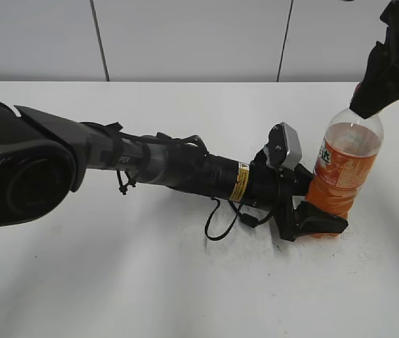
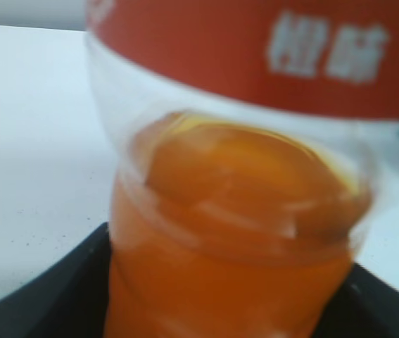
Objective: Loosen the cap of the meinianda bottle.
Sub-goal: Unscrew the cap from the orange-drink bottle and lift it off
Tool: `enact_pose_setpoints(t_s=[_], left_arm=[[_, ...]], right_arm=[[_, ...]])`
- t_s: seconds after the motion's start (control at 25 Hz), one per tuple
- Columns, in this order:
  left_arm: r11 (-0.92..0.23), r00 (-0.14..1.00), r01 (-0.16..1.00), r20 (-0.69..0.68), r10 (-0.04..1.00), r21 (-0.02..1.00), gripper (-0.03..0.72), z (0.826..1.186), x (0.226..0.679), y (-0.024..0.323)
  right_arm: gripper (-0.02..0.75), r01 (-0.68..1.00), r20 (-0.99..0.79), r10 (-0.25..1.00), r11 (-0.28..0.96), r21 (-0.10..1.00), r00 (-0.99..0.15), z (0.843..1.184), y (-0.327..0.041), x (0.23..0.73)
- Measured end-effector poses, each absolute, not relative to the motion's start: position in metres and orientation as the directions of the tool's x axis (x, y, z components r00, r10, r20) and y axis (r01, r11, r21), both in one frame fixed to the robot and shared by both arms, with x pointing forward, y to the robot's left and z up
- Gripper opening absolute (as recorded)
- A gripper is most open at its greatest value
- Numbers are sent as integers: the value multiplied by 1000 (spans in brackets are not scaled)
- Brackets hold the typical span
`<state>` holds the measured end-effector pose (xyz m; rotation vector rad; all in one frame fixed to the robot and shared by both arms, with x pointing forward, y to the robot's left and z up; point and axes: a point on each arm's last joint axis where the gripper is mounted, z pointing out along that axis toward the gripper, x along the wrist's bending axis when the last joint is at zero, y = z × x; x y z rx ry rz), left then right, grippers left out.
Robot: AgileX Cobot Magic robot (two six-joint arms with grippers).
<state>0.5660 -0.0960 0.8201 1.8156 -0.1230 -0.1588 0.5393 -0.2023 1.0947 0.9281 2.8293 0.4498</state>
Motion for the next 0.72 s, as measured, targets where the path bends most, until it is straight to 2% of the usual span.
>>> enact_pose_setpoints(t_s=[0.16, 0.24, 0.28, 0.32, 0.44, 0.6, 0.72], left_arm=[[-248, 985, -1, -42, -169, 969, 550, 820, 566, -96], [-248, 985, -1, -42, -168, 969, 550, 820, 566, -96], [-248, 985, -1, -42, -168, 969, 550, 820, 566, -96], [-248, 985, -1, -42, -168, 969, 550, 820, 566, -96], [-248, 985, -1, -42, -168, 969, 550, 820, 566, -96], [-248, 985, -1, -42, -168, 969, 550, 820, 566, -96], [-248, 985, -1, -42, -168, 969, 550, 820, 566, -96]], right_arm=[[283, 551, -28, 589, 770, 321, -808, 1095, -202, 539], [335, 588, -13, 625, 742, 322, -781, 1095, -202, 539], [427, 637, 8, 670, 701, 321, -742, 1094, -202, 539], [484, 667, 22, 699, 672, 321, -714, 1094, -202, 539], [611, 778, 73, 804, 541, 319, -590, 1095, -202, 540], [613, 911, 160, 926, 285, 299, -342, 1095, -201, 541], [543, 953, 205, 959, 135, 270, -194, 1095, -201, 541]])
